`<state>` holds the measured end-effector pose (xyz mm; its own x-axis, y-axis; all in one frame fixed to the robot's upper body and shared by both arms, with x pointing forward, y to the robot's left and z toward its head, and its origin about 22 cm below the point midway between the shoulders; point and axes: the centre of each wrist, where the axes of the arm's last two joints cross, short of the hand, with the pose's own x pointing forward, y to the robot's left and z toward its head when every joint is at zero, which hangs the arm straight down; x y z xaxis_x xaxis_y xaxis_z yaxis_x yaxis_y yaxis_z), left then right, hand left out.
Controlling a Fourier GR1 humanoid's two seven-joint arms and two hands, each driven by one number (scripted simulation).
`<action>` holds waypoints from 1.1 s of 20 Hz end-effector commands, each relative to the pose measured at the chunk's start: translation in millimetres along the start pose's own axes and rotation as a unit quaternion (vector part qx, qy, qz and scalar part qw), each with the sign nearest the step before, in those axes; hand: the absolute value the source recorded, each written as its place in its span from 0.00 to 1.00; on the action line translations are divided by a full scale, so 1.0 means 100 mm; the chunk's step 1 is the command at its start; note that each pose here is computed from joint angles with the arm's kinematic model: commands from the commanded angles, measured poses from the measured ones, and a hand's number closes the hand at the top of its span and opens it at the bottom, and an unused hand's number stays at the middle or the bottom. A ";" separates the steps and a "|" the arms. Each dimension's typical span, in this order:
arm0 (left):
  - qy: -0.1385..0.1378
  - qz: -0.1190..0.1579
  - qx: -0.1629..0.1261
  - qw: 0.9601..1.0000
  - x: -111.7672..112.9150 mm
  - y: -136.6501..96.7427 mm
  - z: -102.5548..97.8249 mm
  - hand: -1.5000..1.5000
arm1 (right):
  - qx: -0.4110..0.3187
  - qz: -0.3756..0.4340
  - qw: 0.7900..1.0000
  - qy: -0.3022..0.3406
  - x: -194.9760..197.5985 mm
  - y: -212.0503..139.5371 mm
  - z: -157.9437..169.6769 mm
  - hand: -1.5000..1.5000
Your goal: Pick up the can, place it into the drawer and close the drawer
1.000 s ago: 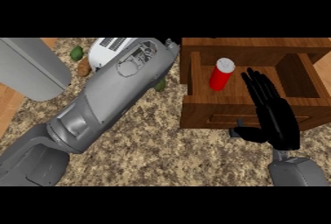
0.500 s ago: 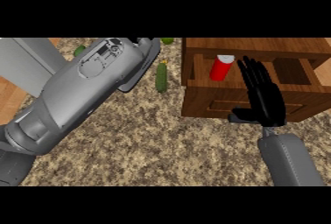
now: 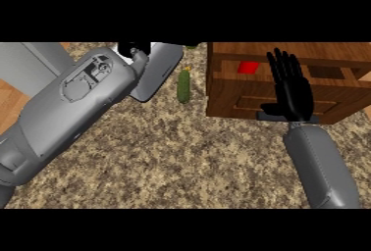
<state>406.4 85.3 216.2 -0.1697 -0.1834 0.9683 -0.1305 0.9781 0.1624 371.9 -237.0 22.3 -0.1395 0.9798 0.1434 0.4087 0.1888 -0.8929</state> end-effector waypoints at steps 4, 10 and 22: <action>-0.001 -0.020 0.003 1.000 -0.07 0.25 0.10 0.00 | -0.001 -0.005 1.000 0.026 0.04 0.24 -0.18 0.00; 0.001 -0.010 -0.010 1.000 -0.22 0.41 0.28 0.00 | -0.023 0.009 0.999 0.042 -0.13 0.22 -0.35 0.00; 0.006 -0.010 -0.022 1.000 -0.55 0.54 0.49 0.00 | -0.042 0.000 0.998 0.037 0.32 -0.07 -1.00 0.00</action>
<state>368.4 143.4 175.2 -0.1514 -0.1978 0.9685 -0.1075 0.9773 0.1828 443.5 -222.6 55.9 -0.0566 0.9874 0.1476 0.4651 0.1570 -0.8713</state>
